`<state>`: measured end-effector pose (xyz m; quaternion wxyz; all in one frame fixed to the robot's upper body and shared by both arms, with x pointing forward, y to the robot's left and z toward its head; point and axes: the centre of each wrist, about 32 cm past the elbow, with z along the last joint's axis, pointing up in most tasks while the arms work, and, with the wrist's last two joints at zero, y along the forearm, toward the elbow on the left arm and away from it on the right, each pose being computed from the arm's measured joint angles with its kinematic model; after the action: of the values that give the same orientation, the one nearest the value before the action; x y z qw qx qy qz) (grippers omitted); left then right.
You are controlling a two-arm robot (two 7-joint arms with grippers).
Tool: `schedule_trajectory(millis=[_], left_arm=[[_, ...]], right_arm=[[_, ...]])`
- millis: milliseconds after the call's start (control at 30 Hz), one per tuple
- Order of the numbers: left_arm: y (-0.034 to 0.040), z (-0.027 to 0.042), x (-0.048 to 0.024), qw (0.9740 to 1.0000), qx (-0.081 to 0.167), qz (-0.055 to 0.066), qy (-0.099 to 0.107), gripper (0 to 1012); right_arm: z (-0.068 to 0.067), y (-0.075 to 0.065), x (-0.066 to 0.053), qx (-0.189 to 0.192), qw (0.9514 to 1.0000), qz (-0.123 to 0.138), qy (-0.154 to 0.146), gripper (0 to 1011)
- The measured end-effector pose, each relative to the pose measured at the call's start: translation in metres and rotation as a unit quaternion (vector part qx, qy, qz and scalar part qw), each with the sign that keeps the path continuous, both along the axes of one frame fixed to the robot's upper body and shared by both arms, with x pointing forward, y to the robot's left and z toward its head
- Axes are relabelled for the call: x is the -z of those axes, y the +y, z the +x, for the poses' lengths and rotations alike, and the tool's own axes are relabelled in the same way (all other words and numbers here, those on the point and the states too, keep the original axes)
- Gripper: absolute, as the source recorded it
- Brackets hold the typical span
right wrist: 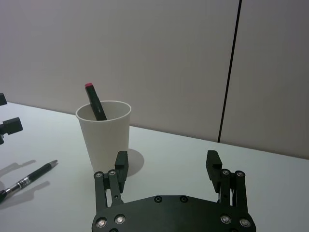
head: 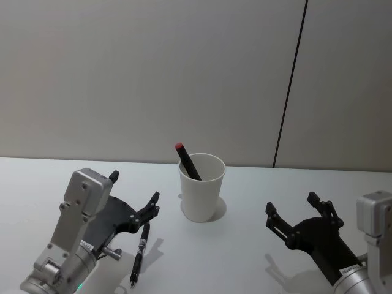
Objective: Place the pen into the pen holder.
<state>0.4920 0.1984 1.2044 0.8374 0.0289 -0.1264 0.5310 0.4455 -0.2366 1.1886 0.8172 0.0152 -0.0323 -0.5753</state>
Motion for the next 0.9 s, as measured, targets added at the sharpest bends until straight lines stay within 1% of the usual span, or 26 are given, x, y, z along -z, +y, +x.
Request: schedule_trajectory(millis=[100, 633, 867, 900], left_arm=[[0.0, 0.0, 0.0, 1.0, 0.0, 0.0, 0.0, 1002], [0.0004, -0.0002, -0.0006, 1.0, 0.001, -0.001, 0.003, 1002], [0.002, -0.0029, -0.0036, 0.9997, 0.008, -0.008, 0.023, 1002], [0.0027, -0.0042, -0.0046, 0.9994, 0.009, -0.009, 0.031, 1001]], right_arm=[[-0.0019, -0.0004, 0.0, 0.002, 1.0, -0.004, 0.0, 1001], [-0.0022, -0.0006, -0.0001, 0.002, 1.0, -0.004, 0.0, 1001], [-0.0022, -0.0006, -0.0001, 0.002, 1.0, -0.004, -0.001, 1001], [-0.0022, -0.0006, -0.0001, 0.002, 1.0, -0.004, -0.001, 1001]])
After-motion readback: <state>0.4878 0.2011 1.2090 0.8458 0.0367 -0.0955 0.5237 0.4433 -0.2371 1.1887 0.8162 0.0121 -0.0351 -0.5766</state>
